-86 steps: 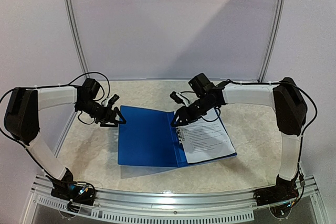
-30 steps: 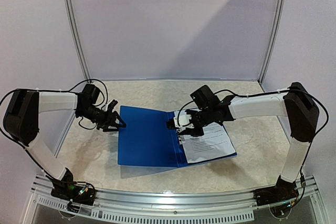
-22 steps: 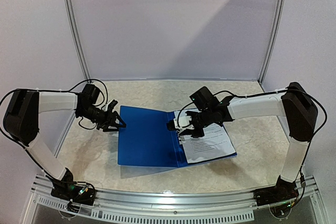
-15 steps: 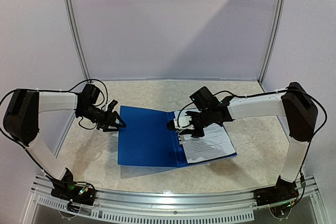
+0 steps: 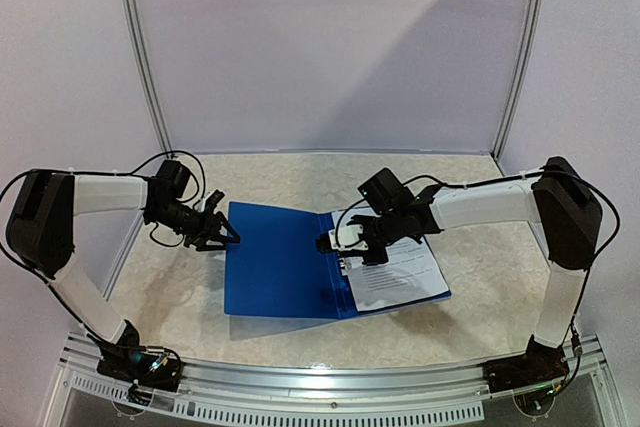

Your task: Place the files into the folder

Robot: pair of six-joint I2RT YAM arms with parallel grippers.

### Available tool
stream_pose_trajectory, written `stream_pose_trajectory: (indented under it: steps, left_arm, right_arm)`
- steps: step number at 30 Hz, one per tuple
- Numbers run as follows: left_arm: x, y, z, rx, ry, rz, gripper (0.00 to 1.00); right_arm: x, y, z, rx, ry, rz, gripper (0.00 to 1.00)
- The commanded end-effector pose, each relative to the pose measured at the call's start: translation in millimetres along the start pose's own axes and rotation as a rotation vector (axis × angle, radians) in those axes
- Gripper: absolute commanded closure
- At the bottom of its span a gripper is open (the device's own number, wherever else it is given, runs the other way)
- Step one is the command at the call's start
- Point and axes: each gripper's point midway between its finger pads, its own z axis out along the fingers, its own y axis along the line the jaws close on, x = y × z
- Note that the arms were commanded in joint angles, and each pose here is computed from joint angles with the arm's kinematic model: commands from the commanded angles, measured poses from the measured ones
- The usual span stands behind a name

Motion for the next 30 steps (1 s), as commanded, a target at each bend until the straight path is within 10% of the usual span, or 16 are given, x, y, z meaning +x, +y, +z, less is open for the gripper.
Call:
stream_pose_trajectory:
  steps: [1,23,30]
  left_arm:
    - [-4,0,1,0.004,0.006,0.005,0.55]
    - [-3,-4,3,0.027,0.016,0.010,1.00]
    - [-4,-5,0,0.022,0.016,0.029,1.00]
  right_arm:
    - [12,19,11,-0.076,0.059,-0.013,0.97]
    - [52,63,25,-0.149,0.178,0.027,1.00]
    - [59,66,24,-0.152,0.207,0.024,1.00]
